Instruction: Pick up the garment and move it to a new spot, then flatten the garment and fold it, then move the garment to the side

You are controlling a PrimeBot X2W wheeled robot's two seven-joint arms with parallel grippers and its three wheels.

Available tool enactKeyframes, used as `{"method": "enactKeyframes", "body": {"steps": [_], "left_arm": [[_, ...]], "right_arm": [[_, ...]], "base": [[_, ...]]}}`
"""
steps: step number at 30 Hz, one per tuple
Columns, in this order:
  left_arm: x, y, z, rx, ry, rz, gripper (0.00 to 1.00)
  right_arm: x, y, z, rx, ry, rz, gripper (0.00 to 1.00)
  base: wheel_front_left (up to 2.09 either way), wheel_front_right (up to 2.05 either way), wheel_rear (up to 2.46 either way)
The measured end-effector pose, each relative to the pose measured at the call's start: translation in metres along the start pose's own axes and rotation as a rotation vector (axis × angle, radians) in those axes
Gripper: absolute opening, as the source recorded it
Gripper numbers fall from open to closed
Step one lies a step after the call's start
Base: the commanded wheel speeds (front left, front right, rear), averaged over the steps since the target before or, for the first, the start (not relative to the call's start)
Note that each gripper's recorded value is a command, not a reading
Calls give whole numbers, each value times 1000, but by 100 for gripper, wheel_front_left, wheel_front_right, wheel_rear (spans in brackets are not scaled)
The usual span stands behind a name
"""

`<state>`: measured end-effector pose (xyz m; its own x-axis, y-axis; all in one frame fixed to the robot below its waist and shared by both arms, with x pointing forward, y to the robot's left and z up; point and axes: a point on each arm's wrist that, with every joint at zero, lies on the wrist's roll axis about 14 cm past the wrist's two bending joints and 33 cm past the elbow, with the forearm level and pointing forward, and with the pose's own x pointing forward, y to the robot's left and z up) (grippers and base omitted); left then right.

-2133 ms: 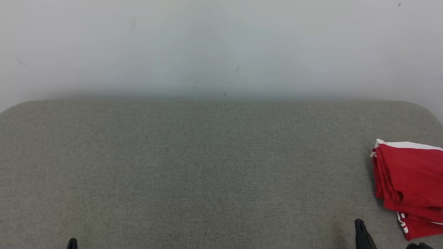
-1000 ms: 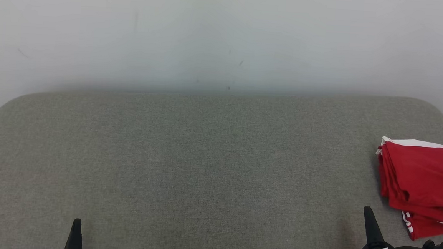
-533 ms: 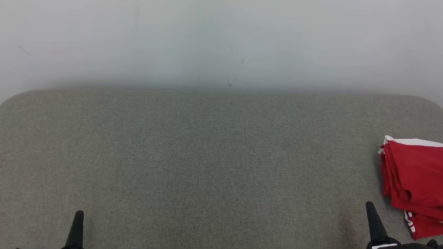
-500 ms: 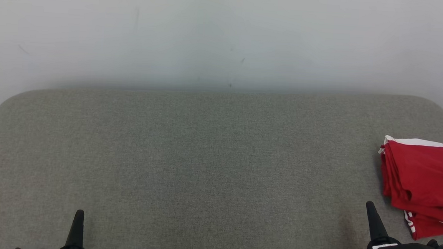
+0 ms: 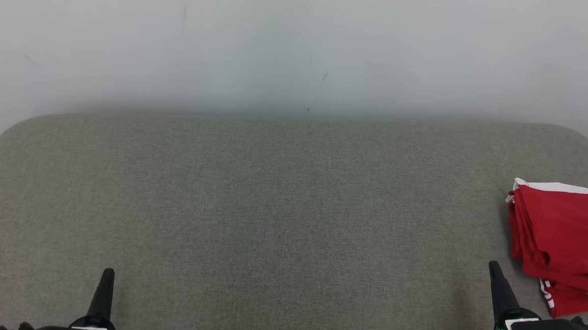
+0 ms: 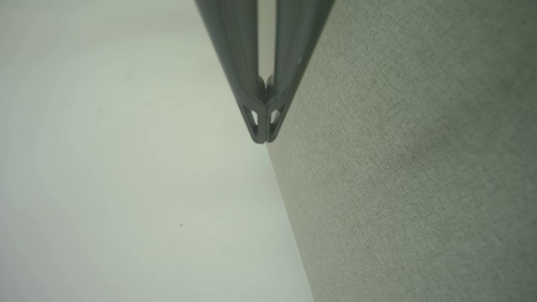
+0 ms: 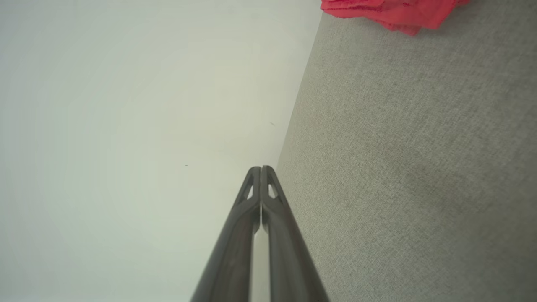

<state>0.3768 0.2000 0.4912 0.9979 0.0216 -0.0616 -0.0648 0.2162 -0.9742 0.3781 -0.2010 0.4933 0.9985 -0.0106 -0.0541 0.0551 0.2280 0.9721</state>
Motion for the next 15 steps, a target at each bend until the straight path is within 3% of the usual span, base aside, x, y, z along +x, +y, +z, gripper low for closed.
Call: {"method": "enactKeyframes", "body": {"steps": [15], "left_arm": [[5, -7, 0, -114, 10, -25, 0]], "right_arm": [[5, 7, 1, 118, 3, 25, 0]], "base": [[0, 0, 0]]}}
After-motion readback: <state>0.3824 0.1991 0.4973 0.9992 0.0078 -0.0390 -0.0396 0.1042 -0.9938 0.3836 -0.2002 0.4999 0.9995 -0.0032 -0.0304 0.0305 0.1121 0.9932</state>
